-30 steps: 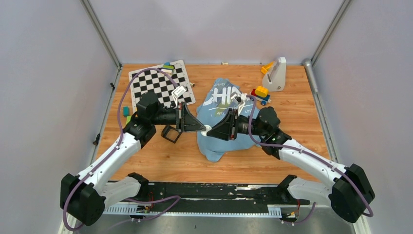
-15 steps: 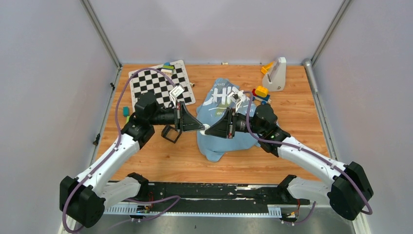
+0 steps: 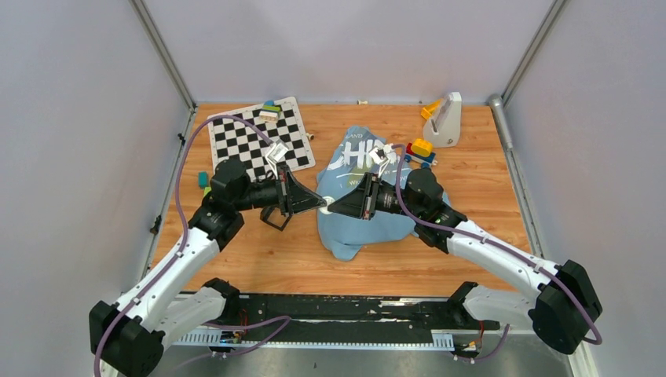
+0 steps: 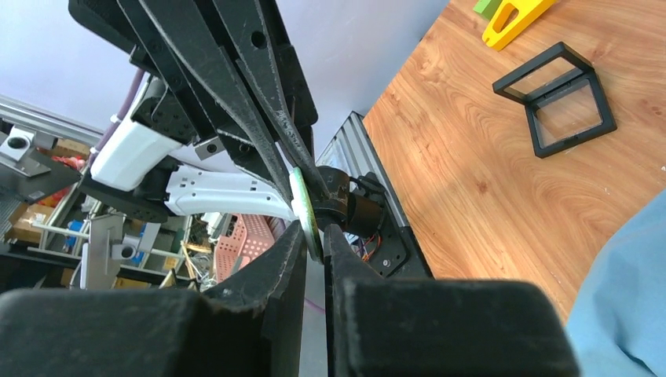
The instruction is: Remove the brooch from the garment
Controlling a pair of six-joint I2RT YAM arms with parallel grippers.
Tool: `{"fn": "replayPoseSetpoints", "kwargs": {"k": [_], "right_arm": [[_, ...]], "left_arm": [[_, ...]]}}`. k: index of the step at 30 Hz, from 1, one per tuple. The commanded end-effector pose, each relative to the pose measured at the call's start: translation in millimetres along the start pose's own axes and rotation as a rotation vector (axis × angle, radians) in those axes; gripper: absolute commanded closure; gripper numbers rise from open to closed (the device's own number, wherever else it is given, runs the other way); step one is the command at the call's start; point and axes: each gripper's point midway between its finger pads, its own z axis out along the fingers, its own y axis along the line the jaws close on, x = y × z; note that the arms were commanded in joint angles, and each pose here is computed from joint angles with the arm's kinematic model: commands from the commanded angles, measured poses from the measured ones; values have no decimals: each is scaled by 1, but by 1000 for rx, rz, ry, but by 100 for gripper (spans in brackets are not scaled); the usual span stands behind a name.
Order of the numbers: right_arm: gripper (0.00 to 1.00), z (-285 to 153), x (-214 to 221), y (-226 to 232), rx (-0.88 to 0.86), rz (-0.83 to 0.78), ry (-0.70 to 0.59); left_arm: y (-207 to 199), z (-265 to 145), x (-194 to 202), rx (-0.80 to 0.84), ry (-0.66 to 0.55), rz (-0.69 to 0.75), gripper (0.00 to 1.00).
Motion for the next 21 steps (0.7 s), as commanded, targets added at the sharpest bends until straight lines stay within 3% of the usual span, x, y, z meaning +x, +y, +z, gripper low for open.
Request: {"fn": "replayPoseSetpoints", "kwargs": {"k": [1, 4, 8, 11, 16, 21], "right_arm": [[89, -1, -24, -25, 121, 54, -135], [83, -2, -25, -25, 117, 44, -148], [47, -5, -20, -18, 81, -19, -120], [32, -14, -20, -17, 97, -54, -139], [29, -30, -21, -32, 208, -83, -175], [30, -38, -18, -60, 358, -70, -166]], "left_arm": [[-19, -8, -10, 34, -57, 109, 100], [-17, -9, -10, 17, -63, 115, 100], [-3, -10, -11, -58, -67, 109, 100], [22, -13, -2, -191, -26, 75, 100], [58, -21, 12, -368, 42, 58, 100], [112, -43, 25, -770, 138, 144, 100]]}}
